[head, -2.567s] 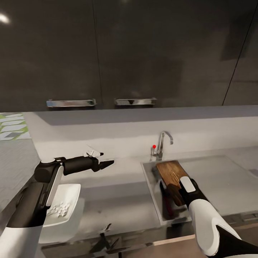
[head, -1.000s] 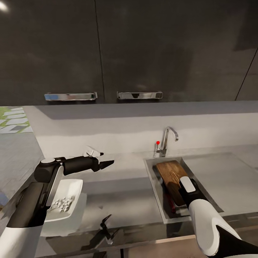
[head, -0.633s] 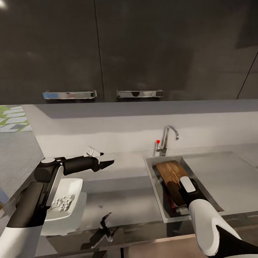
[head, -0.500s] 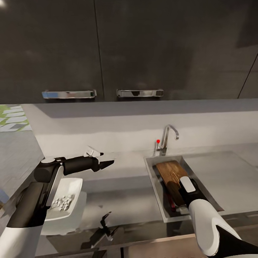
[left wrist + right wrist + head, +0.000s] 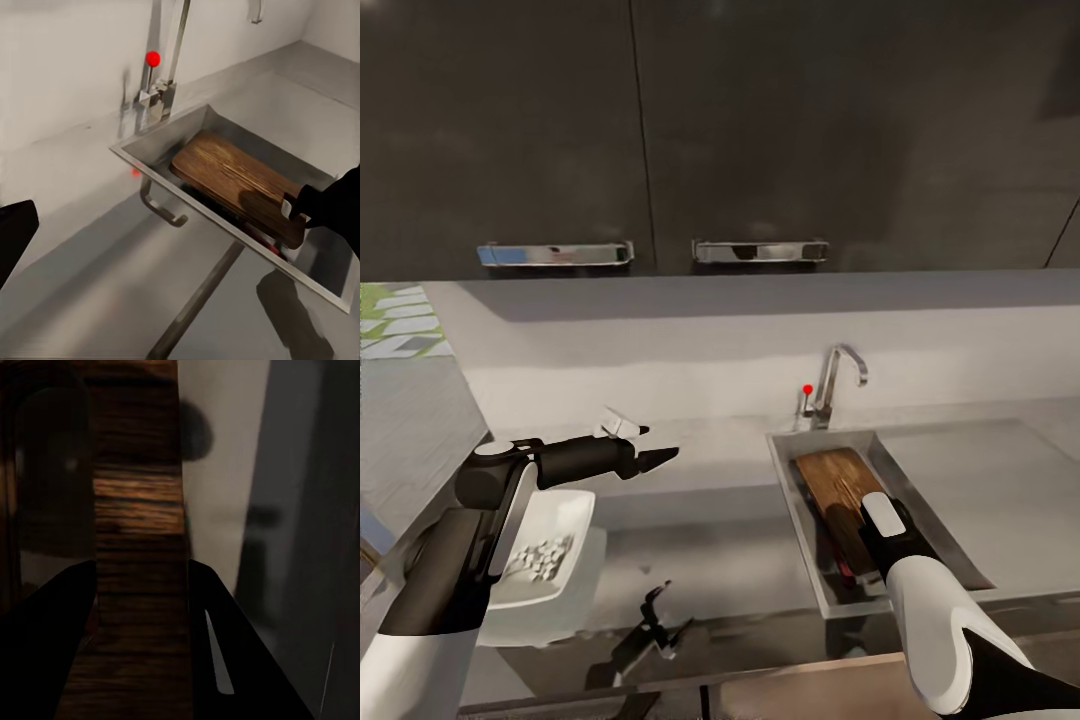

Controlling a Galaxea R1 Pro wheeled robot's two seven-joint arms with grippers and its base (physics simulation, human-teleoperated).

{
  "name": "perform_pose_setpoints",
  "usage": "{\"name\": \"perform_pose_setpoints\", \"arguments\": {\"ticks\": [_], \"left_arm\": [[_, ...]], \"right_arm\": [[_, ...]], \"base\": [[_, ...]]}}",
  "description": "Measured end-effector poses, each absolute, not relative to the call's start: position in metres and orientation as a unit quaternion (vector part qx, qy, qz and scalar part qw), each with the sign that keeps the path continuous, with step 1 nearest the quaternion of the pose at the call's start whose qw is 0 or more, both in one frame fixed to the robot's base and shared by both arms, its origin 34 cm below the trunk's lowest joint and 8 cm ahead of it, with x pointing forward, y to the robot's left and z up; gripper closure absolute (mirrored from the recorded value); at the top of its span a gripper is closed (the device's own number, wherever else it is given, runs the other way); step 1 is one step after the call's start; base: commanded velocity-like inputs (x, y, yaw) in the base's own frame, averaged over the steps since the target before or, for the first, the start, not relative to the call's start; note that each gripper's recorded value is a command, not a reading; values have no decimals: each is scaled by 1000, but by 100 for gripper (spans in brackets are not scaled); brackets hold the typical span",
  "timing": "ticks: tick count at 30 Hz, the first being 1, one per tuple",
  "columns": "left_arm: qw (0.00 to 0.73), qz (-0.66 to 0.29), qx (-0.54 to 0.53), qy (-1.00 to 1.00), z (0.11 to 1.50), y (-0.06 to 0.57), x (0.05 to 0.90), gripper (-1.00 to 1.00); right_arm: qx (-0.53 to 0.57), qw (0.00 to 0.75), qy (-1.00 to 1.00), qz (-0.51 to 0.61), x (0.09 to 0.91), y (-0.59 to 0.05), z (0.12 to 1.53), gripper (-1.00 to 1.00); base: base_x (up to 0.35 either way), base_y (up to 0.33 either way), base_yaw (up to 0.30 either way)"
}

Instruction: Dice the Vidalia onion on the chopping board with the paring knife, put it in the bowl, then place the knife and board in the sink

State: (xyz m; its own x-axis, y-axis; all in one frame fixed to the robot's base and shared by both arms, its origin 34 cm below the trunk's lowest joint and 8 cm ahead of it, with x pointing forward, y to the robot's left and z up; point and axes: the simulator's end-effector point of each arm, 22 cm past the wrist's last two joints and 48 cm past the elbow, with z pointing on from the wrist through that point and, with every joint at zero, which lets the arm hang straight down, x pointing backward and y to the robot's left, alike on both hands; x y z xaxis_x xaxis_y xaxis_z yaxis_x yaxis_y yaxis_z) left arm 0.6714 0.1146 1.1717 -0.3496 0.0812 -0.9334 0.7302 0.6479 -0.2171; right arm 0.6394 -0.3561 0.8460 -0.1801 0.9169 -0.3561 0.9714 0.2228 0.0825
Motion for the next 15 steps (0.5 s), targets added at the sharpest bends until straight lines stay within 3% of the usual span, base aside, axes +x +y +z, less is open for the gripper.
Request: {"name": "perform_pose_setpoints", "arguments": {"ticks": [15], "left_arm": [[495,-325,265,761,1159,115,675,-100]], "right_arm": [[617,158,766,-88,636,-356,834,100]], "base": [[0,0,21]]}}
